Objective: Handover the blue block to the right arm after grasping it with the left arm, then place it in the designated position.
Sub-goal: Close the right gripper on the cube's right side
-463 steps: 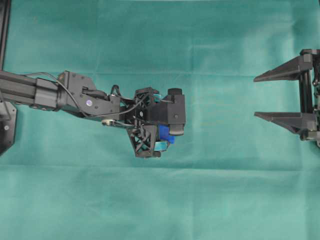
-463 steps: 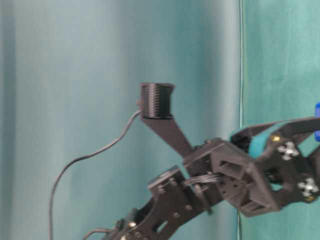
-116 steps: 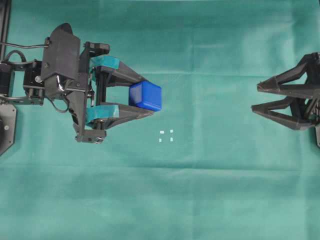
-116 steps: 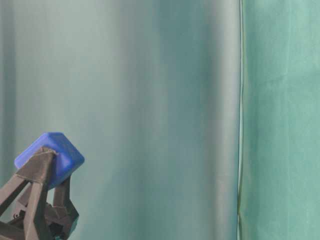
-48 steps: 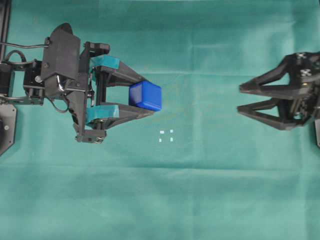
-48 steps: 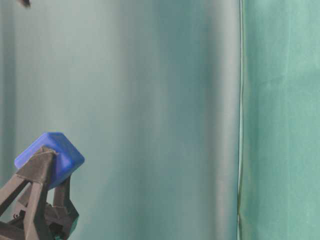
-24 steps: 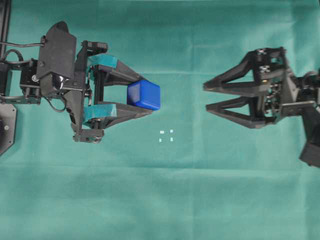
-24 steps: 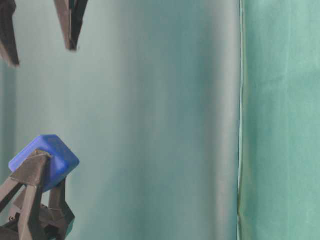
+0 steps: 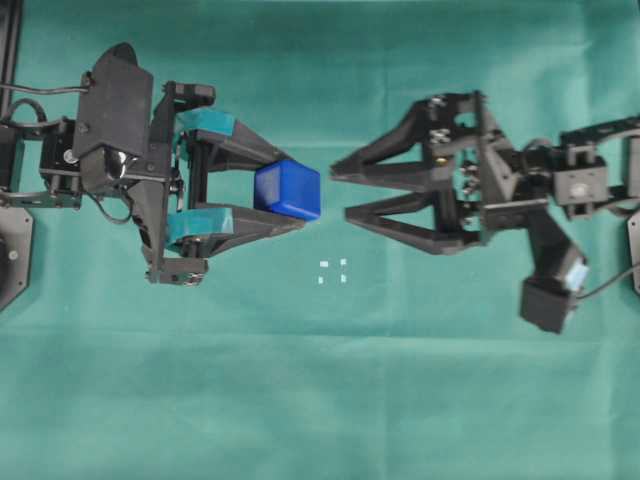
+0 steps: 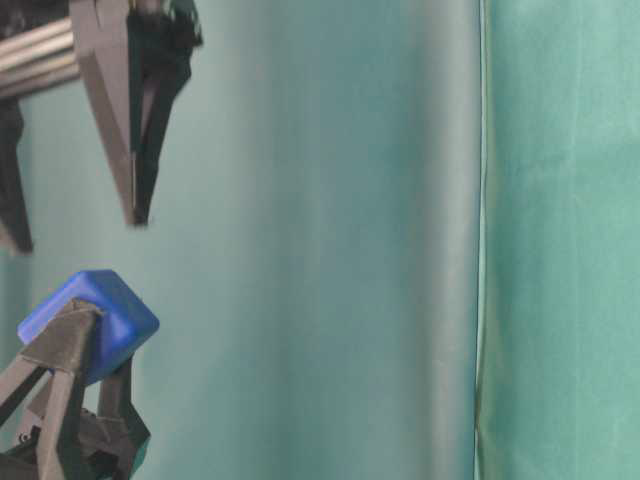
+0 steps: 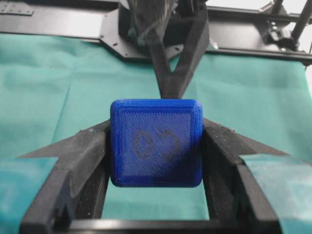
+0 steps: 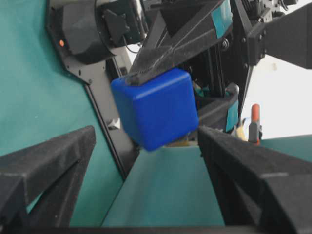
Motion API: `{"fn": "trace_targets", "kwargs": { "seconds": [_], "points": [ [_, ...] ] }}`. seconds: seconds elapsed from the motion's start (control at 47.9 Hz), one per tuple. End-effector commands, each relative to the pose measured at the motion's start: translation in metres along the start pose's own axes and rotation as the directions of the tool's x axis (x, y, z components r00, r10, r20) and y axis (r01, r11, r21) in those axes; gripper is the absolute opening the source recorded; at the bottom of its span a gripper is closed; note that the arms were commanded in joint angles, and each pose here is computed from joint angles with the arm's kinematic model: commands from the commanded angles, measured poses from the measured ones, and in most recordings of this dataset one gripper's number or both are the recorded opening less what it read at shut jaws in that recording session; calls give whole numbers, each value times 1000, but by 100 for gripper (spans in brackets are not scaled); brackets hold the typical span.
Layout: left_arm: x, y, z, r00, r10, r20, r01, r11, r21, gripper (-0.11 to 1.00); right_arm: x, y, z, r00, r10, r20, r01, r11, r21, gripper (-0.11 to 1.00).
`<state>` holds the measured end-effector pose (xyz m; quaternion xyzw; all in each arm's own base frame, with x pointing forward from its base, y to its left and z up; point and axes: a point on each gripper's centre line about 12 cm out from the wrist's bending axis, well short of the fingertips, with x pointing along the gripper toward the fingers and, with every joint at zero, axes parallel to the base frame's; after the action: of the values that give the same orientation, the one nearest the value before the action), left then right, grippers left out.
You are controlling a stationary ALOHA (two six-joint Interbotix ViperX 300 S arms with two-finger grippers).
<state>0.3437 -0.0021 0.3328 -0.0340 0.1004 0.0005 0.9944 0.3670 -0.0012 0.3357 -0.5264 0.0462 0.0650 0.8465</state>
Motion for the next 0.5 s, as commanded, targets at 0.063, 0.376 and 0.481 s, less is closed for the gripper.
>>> {"fn": "trace_targets", "kwargs": {
  "seconds": [0.063, 0.376, 0.481],
  "points": [
    [-5, 0, 9, 1000, 1, 31, -1, 1000, -2, 46, 17, -18, 8, 999, -35, 22, 35, 999, -9, 93],
    [-5, 0, 10, 999, 1, 32, -1, 1000, -2, 47, 44, -25, 8, 999, -36, 25, 37, 999, -31, 93],
    [-5, 0, 9, 1000, 1, 31, -1, 1000, -2, 47, 48, -27, 9, 999, -40, 28, 40, 999, -33, 93]
  ]
}}
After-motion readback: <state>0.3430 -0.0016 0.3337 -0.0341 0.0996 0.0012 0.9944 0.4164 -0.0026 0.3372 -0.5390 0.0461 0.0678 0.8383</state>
